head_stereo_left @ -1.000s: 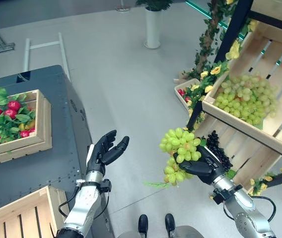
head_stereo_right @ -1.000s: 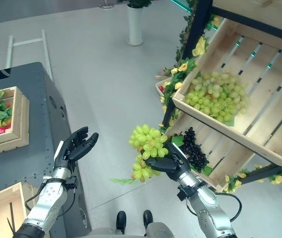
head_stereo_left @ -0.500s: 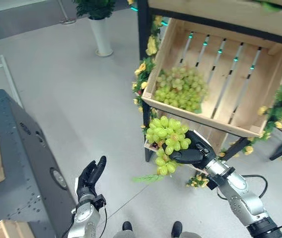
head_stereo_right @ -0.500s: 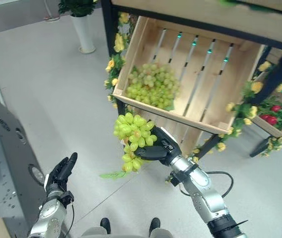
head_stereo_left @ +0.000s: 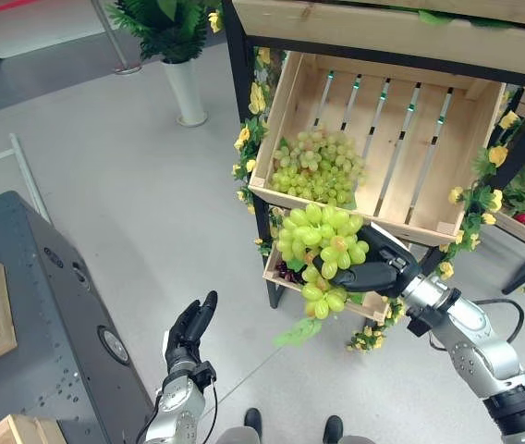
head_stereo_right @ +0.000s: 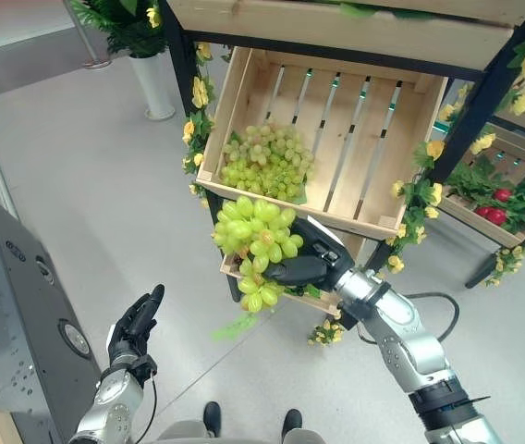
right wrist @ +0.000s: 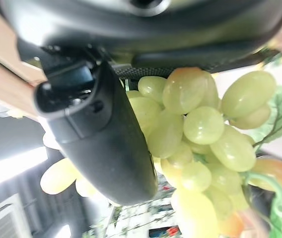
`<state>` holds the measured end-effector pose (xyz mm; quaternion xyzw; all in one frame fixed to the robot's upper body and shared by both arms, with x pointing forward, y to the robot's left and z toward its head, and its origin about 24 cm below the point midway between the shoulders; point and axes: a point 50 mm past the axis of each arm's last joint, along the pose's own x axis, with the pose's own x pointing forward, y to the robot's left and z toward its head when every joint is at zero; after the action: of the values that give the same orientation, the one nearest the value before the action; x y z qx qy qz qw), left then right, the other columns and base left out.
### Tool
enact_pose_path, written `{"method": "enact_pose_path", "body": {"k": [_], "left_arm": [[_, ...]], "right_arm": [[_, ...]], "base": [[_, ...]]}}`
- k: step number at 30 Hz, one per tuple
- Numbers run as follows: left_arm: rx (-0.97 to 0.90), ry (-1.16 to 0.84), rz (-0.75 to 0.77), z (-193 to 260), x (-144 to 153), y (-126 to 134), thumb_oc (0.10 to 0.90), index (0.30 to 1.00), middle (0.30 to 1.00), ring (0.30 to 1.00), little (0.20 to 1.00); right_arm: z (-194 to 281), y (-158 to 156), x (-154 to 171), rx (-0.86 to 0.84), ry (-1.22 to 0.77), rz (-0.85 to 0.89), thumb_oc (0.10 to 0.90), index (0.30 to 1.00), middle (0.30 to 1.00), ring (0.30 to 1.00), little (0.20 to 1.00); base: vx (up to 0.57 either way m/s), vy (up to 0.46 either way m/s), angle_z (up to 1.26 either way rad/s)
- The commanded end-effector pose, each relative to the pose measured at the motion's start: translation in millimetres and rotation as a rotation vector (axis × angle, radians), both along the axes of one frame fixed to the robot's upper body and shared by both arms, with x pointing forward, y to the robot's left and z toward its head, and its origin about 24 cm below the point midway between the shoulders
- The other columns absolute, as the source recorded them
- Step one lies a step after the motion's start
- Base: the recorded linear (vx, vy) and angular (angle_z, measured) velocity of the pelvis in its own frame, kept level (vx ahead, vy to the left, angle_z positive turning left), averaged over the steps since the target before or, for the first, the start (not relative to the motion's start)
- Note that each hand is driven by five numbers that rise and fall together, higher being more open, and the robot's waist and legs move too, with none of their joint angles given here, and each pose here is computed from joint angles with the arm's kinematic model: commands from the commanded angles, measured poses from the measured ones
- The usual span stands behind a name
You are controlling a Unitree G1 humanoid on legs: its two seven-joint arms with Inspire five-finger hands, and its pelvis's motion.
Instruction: Pick up the fruits from the basket on one side to the basket on the other side
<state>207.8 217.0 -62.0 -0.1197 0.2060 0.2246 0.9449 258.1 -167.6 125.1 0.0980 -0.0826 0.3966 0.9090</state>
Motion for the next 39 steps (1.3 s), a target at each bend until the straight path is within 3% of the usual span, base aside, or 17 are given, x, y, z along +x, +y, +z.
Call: {"method": "enact_pose_path", "body": {"k": [1,6,7,17,18,26,39], "left_arm": [[0.126,-0.191,-0.036,38.2,38.1,14.1,0.8,0.9,0.9,0.9,0.9],[0.124,-0.171,-0.045,35.1,36.8,15.1,0.8,0.9,0.9,0.9,0.9],[0.117,-0.167,-0.044,34.2,35.7,14.6,0.8,0.9,0.9,0.9,0.9],[0.115,-0.134,-0.028,25.2,21.0,22.2,0.8,0.9,0.9,0.9,0.9],[0.117,-0.127,-0.035,24.1,18.8,23.9,0.8,0.9,0.9,0.9,0.9],[0.111,-0.11,-0.047,19.8,10.9,25.0,0.8,0.9,0.9,0.9,0.9],[0.113,-0.103,-0.063,18.7,9.2,22.4,0.8,0.9,0.9,0.9,0.9]], "right_arm": [[77.1,8.9,14.5,0.239,-0.274,0.082,0.4,0.3,0.3,0.3,0.3],[85.6,5.6,36.8,0.225,-0.27,-0.044,0.4,0.3,0.3,0.3,0.3],[92.3,-4.5,47.3,0.137,-0.302,-0.184,0.4,0.3,0.3,0.3,0.3],[122.3,-67.4,77.6,-0.056,-0.339,-0.602,0.4,0.3,0.3,0.3,0.3],[131.1,-82.6,81.5,-0.115,-0.361,-0.707,0.4,0.3,0.3,0.3,0.3],[161.8,-114.4,88.1,-0.368,-0.46,-1.025,0.4,0.3,0.3,0.3,0.3],[185.5,-137.5,90.1,-0.593,-0.534,-1.295,0.4,0.3,0.3,0.3,0.3]], "base": [[0.11,0.08,-0.04],[0.05,0.042,-0.04],[0.04,0.047,0.03],[0.04,0.034,0.03],[0.04,0.024,0.05],[0.03,0.023,0.08],[0.01,0.01,0.04]]}}
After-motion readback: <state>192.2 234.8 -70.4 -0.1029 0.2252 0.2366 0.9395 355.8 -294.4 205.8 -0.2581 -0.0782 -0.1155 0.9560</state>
